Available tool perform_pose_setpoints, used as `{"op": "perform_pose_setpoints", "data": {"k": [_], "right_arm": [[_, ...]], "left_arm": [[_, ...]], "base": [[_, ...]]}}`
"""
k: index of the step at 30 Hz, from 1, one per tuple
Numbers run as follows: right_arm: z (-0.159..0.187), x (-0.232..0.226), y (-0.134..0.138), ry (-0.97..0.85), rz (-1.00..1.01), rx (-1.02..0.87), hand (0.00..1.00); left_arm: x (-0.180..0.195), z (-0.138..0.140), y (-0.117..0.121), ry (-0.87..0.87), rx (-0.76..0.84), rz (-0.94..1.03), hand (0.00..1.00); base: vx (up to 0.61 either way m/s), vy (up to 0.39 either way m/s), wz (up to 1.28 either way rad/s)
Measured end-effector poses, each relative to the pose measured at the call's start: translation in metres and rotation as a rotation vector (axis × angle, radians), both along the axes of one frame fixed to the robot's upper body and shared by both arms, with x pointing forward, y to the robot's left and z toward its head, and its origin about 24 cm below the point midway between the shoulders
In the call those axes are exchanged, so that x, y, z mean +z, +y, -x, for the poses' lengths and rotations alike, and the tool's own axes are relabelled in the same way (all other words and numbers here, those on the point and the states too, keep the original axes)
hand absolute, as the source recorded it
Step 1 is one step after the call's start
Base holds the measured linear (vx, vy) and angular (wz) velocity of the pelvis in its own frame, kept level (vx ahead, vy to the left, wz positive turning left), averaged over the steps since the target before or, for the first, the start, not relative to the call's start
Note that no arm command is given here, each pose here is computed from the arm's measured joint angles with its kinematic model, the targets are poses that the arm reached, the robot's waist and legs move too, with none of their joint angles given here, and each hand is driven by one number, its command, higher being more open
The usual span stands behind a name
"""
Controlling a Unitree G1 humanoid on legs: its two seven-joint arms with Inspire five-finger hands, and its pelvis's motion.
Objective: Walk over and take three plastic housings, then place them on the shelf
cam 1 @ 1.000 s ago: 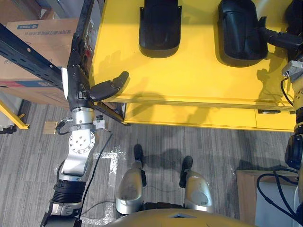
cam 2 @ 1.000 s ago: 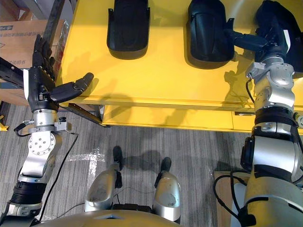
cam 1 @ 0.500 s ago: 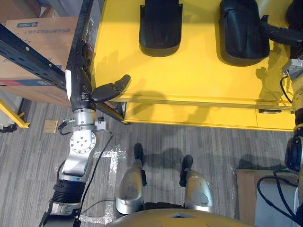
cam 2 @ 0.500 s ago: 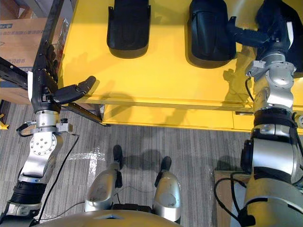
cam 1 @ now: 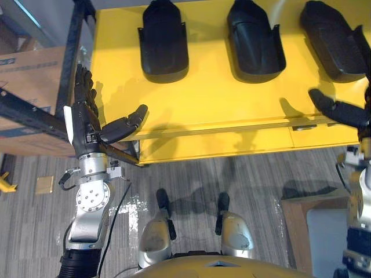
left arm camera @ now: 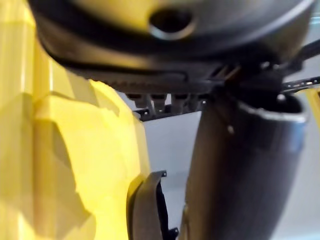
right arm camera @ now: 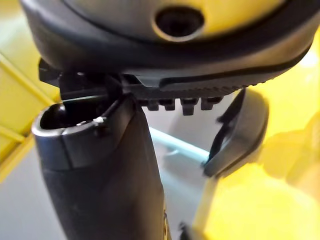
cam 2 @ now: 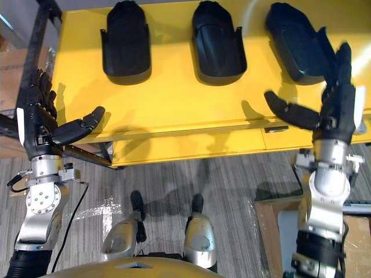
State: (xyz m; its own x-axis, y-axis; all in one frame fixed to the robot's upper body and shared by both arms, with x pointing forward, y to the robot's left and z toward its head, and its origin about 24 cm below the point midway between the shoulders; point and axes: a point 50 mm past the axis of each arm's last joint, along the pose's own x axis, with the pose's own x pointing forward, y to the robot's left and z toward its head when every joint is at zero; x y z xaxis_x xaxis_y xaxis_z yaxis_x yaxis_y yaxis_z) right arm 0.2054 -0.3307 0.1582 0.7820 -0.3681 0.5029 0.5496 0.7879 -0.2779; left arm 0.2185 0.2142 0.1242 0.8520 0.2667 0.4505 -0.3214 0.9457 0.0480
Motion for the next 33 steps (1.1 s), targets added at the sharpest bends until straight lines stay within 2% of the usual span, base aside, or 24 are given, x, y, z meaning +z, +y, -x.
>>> {"op": "perform_pose_setpoints", "data": {"k": [4, 8, 12, 23, 33], "right_arm": [[0.020, -0.003, -0.013, 0.016, 0.065, -0.167, 1.00], [0.023, 0.003, -0.012, -0.029, 0.112, -0.259, 1.00], [0.024, 0.004, -0.016, -0.074, 0.078, -0.345, 1.00], [-0.007, 0.007, -0.064, -0.058, -0.075, -0.537, 1.00], [-0.043, 0.038, -0.073, -0.106, -0.140, -0.502, 1.00]], "left_arm": [[-0.002, 0.003, 0.000, 0.011, 0.002, 0.000, 1.00], [0.004, 0.004, -0.001, -0.018, -0.005, -0.001, 1.00], [0.005, 0.003, -0.001, -0.025, 0.004, 0.004, 1.00], [0.016, -0.002, 0.001, -0.061, -0.008, -0.040, 1.00], [0.032, -0.008, 0.007, -0.118, 0.006, -0.072, 1.00]], "base": [[0.04, -0.009, -0.17], [0.02, -0.023, -0.07], [0.00, 0.000, 0.01], [-0.01, 0.008, 0.13], [-0.02, 0.010, 0.14]]}}
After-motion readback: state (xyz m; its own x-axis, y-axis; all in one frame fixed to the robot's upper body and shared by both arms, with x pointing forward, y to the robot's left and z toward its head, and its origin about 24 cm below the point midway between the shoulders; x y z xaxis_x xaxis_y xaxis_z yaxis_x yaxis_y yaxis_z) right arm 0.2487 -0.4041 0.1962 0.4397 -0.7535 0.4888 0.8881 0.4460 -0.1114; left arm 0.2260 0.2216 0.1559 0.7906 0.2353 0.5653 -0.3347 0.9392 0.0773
